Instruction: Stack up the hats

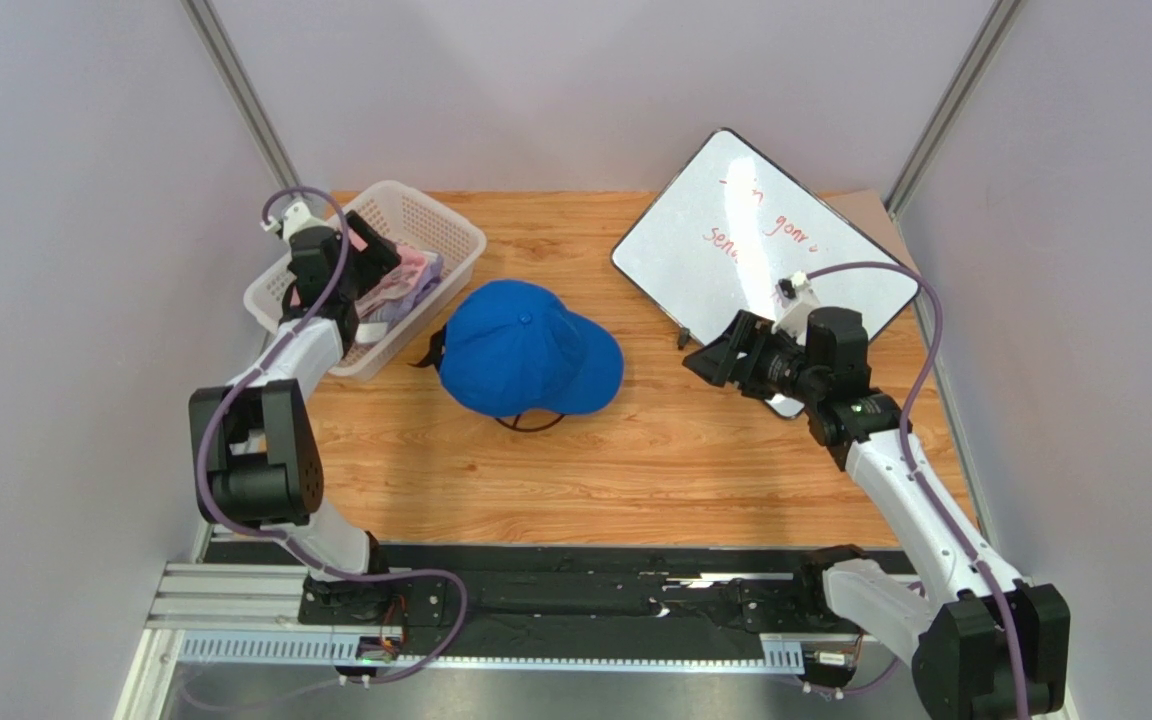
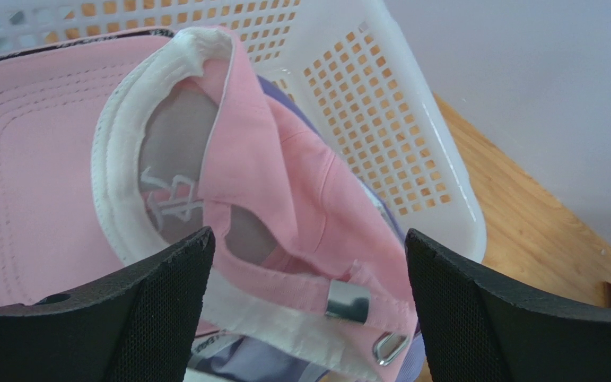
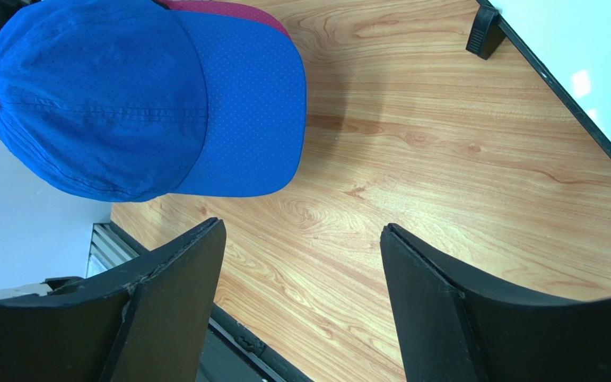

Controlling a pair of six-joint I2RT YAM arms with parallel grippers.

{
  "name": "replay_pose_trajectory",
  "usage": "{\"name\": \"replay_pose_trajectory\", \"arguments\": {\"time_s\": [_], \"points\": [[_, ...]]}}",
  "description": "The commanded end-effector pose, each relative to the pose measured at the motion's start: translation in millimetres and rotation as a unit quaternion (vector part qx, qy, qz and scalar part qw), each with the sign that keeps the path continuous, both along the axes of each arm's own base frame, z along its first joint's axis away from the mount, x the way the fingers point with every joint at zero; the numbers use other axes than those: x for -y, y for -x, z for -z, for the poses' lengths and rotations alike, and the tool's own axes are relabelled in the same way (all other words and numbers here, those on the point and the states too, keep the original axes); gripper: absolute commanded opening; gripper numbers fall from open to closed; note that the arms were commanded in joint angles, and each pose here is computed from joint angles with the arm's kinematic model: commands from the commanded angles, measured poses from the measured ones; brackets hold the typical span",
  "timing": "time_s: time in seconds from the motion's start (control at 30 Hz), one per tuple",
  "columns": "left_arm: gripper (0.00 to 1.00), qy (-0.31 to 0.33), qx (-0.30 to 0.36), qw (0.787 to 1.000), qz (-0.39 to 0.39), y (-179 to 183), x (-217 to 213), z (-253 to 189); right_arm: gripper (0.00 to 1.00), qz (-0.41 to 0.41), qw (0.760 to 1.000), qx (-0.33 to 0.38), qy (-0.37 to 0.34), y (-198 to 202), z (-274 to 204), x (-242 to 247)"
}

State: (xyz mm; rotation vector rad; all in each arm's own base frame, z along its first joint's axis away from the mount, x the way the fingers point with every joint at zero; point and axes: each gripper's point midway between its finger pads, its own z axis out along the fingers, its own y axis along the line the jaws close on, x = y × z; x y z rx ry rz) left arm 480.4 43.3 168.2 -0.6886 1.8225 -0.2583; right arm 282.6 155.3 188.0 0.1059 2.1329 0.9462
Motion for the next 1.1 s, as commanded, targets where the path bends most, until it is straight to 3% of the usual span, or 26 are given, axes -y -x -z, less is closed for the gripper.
{"name": "replay_pose_trajectory", "arguments": {"time_s": [0.0, 0.63, 0.73, 0.8, 0.9, 0.93, 1.07], "points": [[0.91, 0.027, 0.004, 0.999, 0.022, -18, 9, -8, 0.77, -0.003, 1.000, 0.023, 0.011, -1, -8, 2], [0.89, 0.077, -0.039, 0.996, 0.030, 8, 24, 23, 0.77, 0.002, 1.000, 0.026, 0.012, 7, -7, 5], [0.77, 0.083, -0.043, 0.995, 0.037, 7, 26, 29, 0.77, 0.001, 1.000, 0.025, 0.011, 8, -6, 5], [0.75, 0.089, -0.047, 0.994, 0.045, 5, 30, 30, 0.77, -0.001, 1.000, 0.025, 0.009, 8, -6, 4], [0.60, 0.099, -0.046, 0.992, 0.057, 2, 35, 34, 0.77, 0.001, 1.000, 0.027, 0.009, 8, -8, 4], [0.49, 0.098, -0.045, 0.993, 0.055, 2, 34, 32, 0.77, 0.001, 1.000, 0.029, 0.009, 9, -9, 5], [0.22, 0.096, -0.032, 0.993, 0.060, 1, 35, 21, 0.77, 0.004, 0.999, 0.031, 0.011, 10, -11, 6]]}}
